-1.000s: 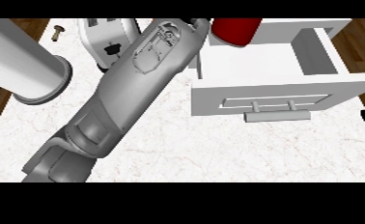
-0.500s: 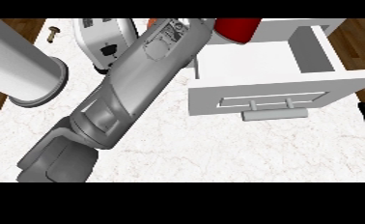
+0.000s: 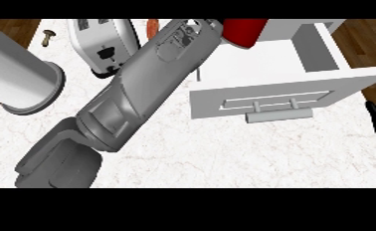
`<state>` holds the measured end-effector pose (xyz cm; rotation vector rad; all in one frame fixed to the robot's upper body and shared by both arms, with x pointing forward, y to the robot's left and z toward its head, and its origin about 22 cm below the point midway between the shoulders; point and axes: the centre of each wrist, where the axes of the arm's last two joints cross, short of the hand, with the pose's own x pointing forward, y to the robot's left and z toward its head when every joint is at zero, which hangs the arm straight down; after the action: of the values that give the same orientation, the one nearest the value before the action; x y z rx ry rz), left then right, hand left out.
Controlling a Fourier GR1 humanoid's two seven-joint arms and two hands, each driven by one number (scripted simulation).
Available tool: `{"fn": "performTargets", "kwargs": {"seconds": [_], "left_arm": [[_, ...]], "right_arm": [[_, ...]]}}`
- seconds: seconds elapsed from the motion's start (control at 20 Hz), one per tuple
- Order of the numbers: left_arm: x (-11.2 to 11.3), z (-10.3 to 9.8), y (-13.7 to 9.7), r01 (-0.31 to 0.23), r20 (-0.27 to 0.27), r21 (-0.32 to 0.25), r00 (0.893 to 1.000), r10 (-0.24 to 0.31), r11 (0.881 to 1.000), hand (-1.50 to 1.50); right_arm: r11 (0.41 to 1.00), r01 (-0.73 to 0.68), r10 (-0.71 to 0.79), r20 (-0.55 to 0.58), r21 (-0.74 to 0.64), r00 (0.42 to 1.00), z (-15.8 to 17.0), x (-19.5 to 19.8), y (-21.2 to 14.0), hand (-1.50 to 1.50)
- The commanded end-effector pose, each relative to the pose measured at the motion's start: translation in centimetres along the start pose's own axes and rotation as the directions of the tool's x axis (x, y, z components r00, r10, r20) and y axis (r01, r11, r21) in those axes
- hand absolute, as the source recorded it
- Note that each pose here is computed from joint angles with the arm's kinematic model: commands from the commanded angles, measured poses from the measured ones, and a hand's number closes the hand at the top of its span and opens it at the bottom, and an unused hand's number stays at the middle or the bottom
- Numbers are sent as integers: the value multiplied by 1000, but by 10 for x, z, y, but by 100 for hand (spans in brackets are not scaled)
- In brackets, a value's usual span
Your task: Pick up the can, place it into the drawer and close the drawer
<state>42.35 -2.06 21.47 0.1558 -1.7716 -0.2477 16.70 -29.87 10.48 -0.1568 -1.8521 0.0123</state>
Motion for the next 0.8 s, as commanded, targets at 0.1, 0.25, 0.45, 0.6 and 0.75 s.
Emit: {"fn": "performTargets", "kwargs": {"seconds": [0.1,0.25,0.45,0.6,0.75], "left_arm": [[-16,-2,2,18,4,5,1000,-18,1000,150],[-37,5,0,71,2,23,997,-71,997,150],[-36,4,-1,111,7,18,994,-111,994,150],[-42,6,-1,133,12,30,991,-133,991,150],[-53,6,3,132,-12,96,991,-132,987,-150]], "right_arm": [[1000,-13,13,1,-8,1000,-10,6,-3,-150],[1000,12,-12,8,14,1000,-19,-2,-2,-150],[1000,7,-7,20,-4,1000,-21,-3,3,-150],[999,-10,10,13,33,1000,-16,12,4,-150],[999,-6,5,34,36,999,-22,13,6,-150]]}}
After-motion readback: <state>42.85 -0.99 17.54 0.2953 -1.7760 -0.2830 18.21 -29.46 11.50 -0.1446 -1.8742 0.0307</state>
